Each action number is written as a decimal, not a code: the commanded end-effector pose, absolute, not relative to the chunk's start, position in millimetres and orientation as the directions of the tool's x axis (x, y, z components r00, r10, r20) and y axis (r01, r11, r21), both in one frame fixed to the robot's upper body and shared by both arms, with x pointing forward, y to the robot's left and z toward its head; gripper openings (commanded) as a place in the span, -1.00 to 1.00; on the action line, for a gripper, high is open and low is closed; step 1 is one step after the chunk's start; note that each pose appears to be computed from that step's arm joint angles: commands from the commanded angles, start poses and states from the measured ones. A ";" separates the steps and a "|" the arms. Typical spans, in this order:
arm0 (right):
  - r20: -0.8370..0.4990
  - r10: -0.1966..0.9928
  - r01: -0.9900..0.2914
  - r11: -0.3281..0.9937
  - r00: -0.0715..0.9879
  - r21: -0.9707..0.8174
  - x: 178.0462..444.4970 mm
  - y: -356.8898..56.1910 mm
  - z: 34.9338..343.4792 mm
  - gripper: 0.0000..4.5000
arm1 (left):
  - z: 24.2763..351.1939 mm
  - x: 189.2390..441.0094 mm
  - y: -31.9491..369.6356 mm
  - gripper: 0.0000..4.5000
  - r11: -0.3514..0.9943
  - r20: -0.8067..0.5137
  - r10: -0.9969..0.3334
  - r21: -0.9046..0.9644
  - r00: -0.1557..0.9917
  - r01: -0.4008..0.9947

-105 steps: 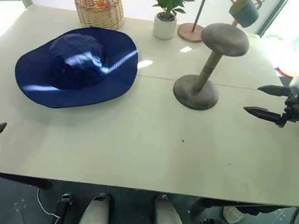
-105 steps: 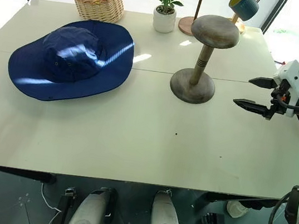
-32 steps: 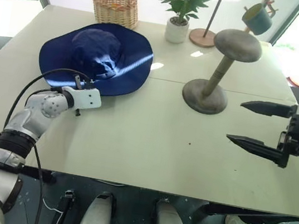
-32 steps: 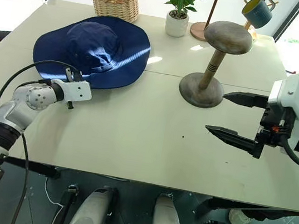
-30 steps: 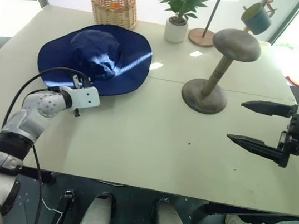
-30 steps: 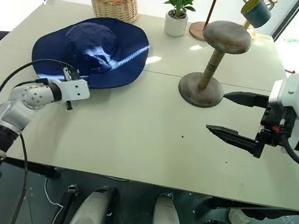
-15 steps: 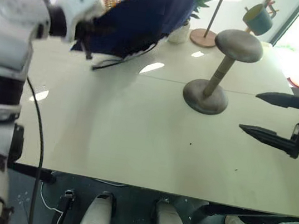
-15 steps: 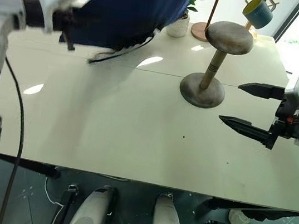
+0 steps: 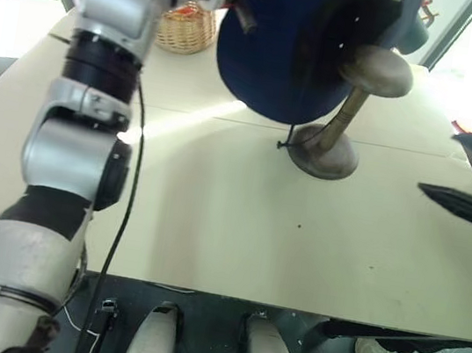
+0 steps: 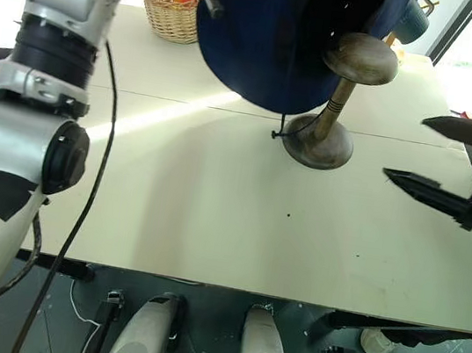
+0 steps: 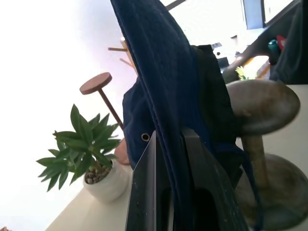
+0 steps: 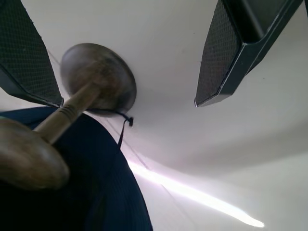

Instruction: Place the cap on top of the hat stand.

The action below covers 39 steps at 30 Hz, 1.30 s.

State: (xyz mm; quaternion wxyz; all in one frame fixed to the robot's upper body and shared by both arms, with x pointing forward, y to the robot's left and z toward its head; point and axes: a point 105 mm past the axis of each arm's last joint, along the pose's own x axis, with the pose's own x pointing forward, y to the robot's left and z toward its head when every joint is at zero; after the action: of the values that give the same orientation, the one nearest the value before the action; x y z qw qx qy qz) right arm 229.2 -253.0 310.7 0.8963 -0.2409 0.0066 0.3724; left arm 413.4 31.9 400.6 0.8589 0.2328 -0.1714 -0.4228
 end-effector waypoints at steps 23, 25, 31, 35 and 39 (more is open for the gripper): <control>-0.094 0.434 -0.436 0.818 0.896 -0.376 181.4 -303.1 325.8 1.00 | 249.3 394.5 1.3 -0.99 -0.258 -0.227 -0.860 0.966 0.457 -0.006; -0.094 0.432 -0.434 0.818 0.897 -0.377 181.7 -303.3 326.6 1.00 | 252.7 399.7 -2.3 -0.99 -0.200 -0.178 -0.861 0.980 0.477 0.004; -0.100 0.427 -0.430 0.818 0.899 -0.382 184.3 -304.9 327.2 1.00 | 282.8 396.8 -15.5 -0.99 0.092 0.008 -0.896 0.981 0.444 0.168; -0.101 0.429 -0.433 0.817 0.898 -0.382 186.6 -305.7 327.4 1.00 | 306.2 379.7 -19.2 -0.99 0.163 0.097 -0.927 0.974 0.362 0.157; -0.104 0.436 -0.441 0.812 0.894 -0.382 188.8 -304.9 326.1 1.00 | 323.6 372.0 -11.5 -0.99 0.226 0.155 -0.929 0.957 0.337 0.184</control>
State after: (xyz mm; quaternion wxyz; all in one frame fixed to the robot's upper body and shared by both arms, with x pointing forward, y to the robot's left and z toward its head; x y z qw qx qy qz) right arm 191.1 -305.6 315.8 0.9539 -0.1815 0.0226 0.2380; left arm 378.6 -18.4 298.3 0.6568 0.4975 -0.3696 -0.4295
